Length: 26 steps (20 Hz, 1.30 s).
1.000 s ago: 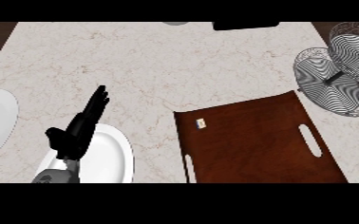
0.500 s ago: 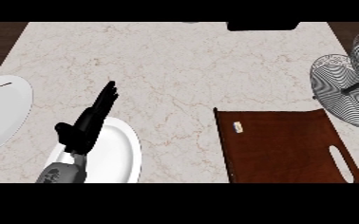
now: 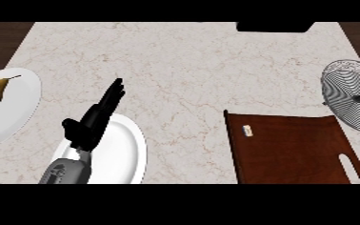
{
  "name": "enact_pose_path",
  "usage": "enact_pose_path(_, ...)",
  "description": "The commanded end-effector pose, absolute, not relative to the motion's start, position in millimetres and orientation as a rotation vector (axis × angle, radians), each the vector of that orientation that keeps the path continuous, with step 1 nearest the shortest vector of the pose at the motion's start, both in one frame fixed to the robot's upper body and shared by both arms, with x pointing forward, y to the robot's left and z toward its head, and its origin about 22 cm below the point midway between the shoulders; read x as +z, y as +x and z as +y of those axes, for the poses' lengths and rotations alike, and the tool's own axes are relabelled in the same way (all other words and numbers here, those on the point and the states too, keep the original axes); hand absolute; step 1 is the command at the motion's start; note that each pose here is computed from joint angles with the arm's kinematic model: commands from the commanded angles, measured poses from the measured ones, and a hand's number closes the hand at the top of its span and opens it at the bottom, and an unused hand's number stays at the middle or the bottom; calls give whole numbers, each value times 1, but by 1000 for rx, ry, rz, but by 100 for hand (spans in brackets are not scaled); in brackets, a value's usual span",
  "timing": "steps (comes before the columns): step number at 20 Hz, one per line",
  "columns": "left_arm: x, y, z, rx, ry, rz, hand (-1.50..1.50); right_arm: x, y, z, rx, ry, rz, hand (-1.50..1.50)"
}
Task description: Pick the cupcake from the tray and place it in the tiered basket
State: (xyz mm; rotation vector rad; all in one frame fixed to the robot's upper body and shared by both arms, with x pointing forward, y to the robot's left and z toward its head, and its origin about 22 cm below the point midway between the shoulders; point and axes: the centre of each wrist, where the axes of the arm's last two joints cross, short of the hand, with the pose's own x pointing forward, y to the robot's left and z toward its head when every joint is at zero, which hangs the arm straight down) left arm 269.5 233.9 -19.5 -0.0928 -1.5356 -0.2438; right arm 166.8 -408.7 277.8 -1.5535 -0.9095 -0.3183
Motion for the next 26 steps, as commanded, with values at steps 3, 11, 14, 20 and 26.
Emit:
enact_pose_path(3, -13, 285, 243, -252, -96, -1547, 0, 328, 211, -440, -432, -1473, -816, 150)
enact_pose_path(11, -27, 273, 213, -264, -103, -1541, 0, 293, 287, -464, -324, -1402, -768, 150)
enact_pose_path(14, -31, 266, 232, -260, -97, -1535, 0, 295, 314, -460, -341, -1372, -803, 150)
enact_pose_path(20, -20, 272, 222, -248, -105, -1531, 0, 263, 343, -485, -308, -1323, -824, 150)
enact_pose_path(26, -14, 271, 226, -252, -111, -1518, 0, 257, 373, -467, -397, -1216, -888, 150)
